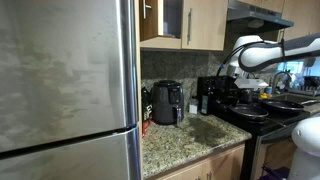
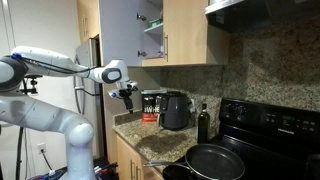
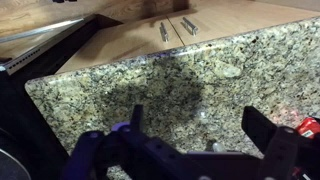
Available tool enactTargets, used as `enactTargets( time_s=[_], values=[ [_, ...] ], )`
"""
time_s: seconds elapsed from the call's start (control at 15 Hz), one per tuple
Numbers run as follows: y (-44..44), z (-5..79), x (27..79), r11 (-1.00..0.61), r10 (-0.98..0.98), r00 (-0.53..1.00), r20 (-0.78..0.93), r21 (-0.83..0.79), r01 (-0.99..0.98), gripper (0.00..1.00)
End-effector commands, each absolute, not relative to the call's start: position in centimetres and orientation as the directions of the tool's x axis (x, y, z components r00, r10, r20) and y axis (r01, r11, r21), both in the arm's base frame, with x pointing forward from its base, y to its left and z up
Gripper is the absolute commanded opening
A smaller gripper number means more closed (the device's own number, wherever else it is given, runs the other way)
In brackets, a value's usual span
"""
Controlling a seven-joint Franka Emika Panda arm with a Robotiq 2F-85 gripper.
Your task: Close the top left cupboard door
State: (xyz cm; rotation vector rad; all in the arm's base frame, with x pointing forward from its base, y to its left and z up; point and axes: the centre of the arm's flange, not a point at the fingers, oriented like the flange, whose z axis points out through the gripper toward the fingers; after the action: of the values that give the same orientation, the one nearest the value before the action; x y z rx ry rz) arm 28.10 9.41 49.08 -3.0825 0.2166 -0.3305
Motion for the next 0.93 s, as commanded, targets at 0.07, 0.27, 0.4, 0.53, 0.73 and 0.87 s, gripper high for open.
enactTargets(
  time_s=[0.07, 0.27, 0.4, 0.53, 0.73, 0.87],
  values=[
    [9.4, 49.1, 28.1, -0.990, -0.142, 0.968, 0.209, -0.048, -0.135, 1.00],
    [13.9, 49.8, 29.1, -0.999, -0.024, 0.967, 0.252, -0.037, -0.015, 1.00],
    [18.8, 53.7, 28.9, -0.995, 0.054, 0.937, 0.345, -0.056, 0.078, 1.00],
    [21.9, 58.6, 26.8, -0.984, 0.129, 0.885, 0.447, -0.052, 0.169, 1.00],
    [23.1, 66.9, 22.2, -0.970, 0.156, 0.774, 0.613, -0.054, 0.238, 1.00],
    [23.0, 65.1, 22.4, -0.972, 0.144, 0.794, 0.591, -0.065, 0.224, 1.00]
  ],
)
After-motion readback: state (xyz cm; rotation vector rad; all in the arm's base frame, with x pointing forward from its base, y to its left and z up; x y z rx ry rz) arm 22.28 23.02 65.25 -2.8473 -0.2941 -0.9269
